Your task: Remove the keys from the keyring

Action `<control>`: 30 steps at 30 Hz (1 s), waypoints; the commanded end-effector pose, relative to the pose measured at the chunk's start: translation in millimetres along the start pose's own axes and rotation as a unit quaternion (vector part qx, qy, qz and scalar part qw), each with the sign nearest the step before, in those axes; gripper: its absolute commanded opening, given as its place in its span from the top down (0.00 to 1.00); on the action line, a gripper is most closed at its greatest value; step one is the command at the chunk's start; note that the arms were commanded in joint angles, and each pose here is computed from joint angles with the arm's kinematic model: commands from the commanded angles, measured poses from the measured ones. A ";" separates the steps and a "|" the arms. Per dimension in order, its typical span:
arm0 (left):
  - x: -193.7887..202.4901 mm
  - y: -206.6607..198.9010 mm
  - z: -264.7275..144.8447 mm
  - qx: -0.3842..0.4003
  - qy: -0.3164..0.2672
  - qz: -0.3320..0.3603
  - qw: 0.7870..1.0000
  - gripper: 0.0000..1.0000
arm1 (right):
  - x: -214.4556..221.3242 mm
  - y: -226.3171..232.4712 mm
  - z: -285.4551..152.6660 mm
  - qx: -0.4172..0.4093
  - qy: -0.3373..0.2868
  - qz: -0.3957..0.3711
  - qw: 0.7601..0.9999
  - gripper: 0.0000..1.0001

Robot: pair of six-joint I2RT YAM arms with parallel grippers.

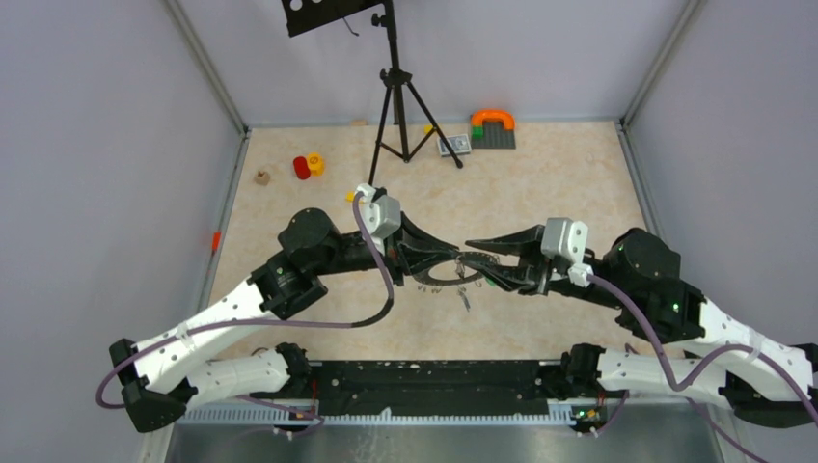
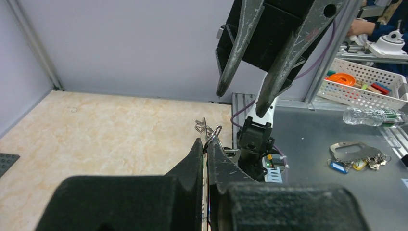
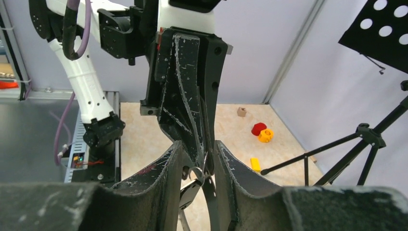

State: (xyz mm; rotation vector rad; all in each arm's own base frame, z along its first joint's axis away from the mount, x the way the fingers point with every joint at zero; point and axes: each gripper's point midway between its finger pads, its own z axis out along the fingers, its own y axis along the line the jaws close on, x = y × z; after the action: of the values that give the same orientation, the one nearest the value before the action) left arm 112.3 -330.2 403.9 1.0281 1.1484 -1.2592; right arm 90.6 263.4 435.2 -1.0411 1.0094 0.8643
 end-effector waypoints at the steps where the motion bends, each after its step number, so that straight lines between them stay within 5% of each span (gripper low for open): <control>1: -45.2 -15.9 -1.8 0.032 -0.063 0.036 0.997 1.00 | -4.0 3.5 -2.1 -0.006 -0.002 0.013 1.000 0.70; 30: -51.4 -24.9 -4.4 0.053 -0.071 0.042 0.995 1.00 | 24.6 7.2 -0.1 0.006 0.026 0.051 0.998 0.78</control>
State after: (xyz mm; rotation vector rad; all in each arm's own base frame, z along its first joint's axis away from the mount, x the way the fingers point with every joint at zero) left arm 100.4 -330.3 410.4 1.0737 1.0833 -1.3014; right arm 92.9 265.8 406.2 -1.0349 1.1224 0.8938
